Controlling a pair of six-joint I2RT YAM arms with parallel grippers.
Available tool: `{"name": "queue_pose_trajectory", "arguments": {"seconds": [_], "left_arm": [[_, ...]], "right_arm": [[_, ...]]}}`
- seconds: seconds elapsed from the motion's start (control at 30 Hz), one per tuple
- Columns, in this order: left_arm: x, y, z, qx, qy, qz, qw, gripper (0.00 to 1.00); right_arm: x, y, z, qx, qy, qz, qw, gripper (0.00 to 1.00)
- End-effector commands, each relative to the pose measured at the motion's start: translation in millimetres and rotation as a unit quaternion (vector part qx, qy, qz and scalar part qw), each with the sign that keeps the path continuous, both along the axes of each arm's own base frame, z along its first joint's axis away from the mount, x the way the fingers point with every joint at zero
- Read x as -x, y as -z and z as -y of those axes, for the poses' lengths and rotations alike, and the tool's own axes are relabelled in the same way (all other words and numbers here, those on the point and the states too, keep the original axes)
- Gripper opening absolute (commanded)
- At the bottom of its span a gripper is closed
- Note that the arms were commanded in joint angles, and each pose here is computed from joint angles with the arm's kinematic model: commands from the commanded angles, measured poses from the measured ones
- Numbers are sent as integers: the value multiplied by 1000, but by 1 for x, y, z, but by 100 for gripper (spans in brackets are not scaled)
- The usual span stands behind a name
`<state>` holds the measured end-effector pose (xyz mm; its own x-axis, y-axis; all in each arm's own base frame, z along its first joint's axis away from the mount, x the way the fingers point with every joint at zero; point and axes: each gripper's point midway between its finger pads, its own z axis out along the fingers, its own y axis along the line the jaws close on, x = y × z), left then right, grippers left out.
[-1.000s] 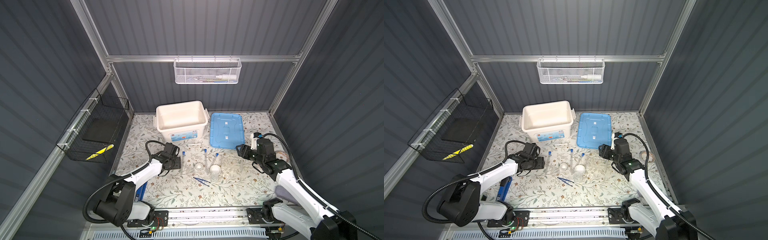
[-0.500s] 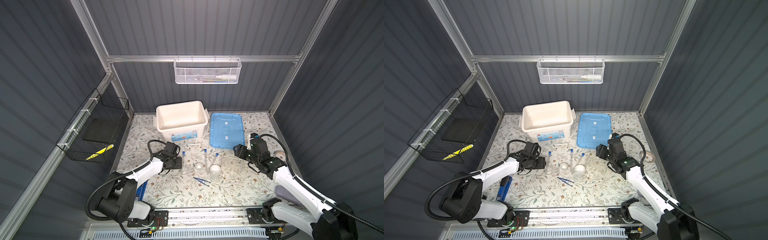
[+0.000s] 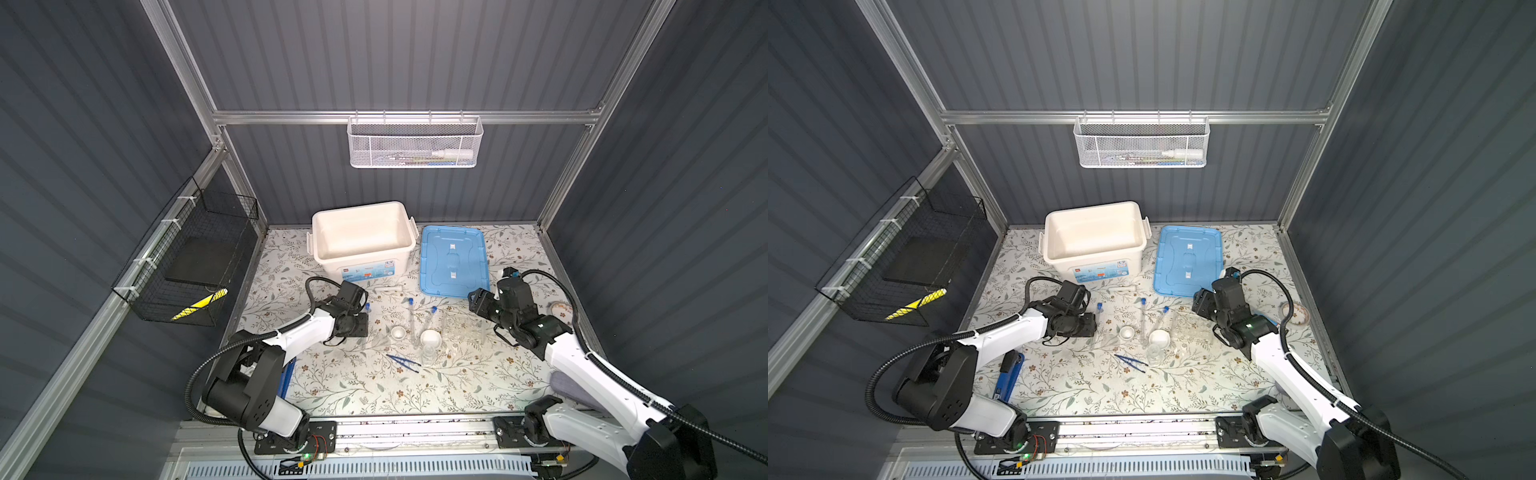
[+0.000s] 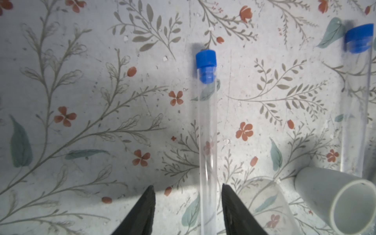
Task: Organize the chemistry lab equipment
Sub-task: 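Lower the left gripper over a blue-capped test tube while the right arm advances, then close the left gripper on the test tube and lift it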
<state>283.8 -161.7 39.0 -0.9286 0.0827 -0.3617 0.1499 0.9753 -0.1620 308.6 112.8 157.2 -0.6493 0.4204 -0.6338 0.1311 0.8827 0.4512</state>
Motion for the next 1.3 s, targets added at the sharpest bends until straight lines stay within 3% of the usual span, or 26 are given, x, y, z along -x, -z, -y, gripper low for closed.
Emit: {"name": "queue_pose_trajectory", "arguments": {"seconds": [0.0,0.9,1.27], "left_arm": [[2,1,4,-12,14,-9,1000,53],[19,22,-17,-62,-9,-40,997,42],[23,22,-25,-77,-14,-38,996,43]], "right_arm": [[3,-7,5,7,12,3,1000,67],[9,2,5,8,10,-16,1000,68],[14,2,6,14,6,-20,1000,69]]}}
